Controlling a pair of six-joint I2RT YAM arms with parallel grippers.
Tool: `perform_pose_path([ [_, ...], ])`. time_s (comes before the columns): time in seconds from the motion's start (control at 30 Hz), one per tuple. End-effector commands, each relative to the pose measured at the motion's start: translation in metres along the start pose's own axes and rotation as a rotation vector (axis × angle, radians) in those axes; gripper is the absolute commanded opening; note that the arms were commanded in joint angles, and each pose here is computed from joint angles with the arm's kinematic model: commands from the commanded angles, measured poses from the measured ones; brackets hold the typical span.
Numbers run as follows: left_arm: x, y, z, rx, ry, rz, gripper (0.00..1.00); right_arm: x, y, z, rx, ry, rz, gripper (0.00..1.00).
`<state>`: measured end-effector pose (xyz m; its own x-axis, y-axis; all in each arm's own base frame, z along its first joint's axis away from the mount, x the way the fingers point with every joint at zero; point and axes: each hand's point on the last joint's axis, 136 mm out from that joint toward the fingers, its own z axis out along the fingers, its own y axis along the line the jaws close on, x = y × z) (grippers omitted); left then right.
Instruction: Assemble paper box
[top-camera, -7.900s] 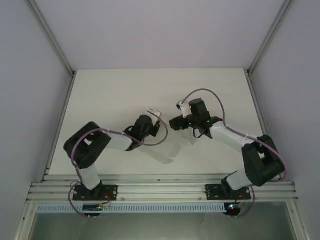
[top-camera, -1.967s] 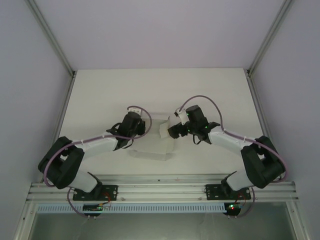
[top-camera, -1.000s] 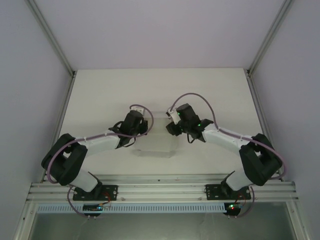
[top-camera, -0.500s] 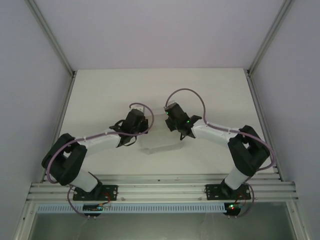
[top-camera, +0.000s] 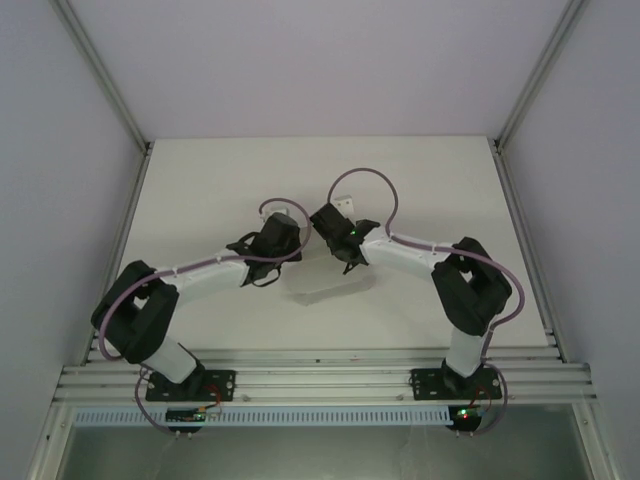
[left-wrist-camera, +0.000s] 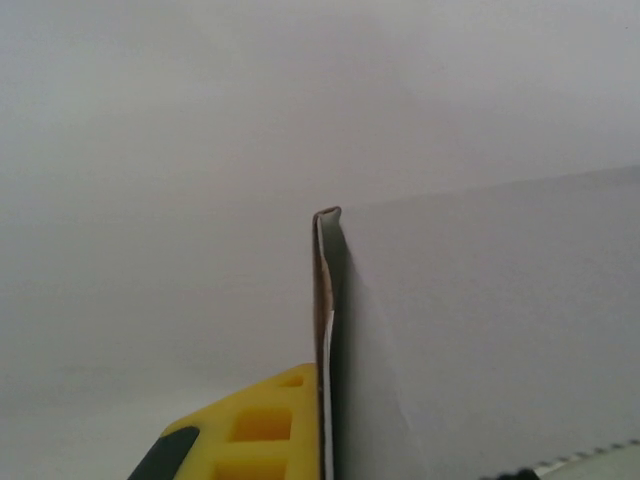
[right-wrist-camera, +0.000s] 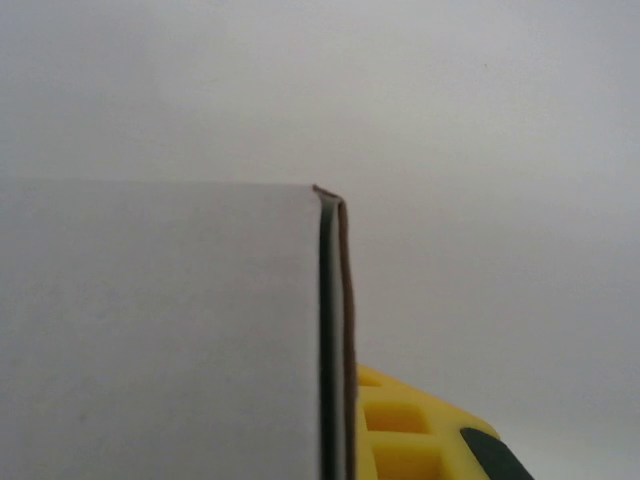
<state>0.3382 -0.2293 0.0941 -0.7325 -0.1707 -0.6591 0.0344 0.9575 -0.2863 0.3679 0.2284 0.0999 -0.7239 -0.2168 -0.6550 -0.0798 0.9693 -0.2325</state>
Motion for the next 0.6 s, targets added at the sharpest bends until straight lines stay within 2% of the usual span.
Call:
perform_pose_path([
  [0.0, -0.005, 0.077, -0.010, -0.320, -0.023, -0.075, 0.00, 0.042, -0.129, 0.004, 0.562, 0.129, -0.142, 0.00],
  [0.2, 0.000, 0.081, -0.005, -0.351, 0.009, -0.060, 0.00, 0.038, -0.131, 0.004, 0.578, 0.132, -0.125, 0.00],
  [0.4, -0.001, 0.096, -0.007, -0.448, 0.002, -0.041, 0.00, 0.040, -0.135, 0.004, 0.578, 0.142, -0.108, 0.00],
  [0.57, -0.001, 0.096, -0.007, -0.458, 0.006, -0.031, 0.00, 0.040, -0.135, 0.005, 0.561, 0.148, -0.105, 0.00],
])
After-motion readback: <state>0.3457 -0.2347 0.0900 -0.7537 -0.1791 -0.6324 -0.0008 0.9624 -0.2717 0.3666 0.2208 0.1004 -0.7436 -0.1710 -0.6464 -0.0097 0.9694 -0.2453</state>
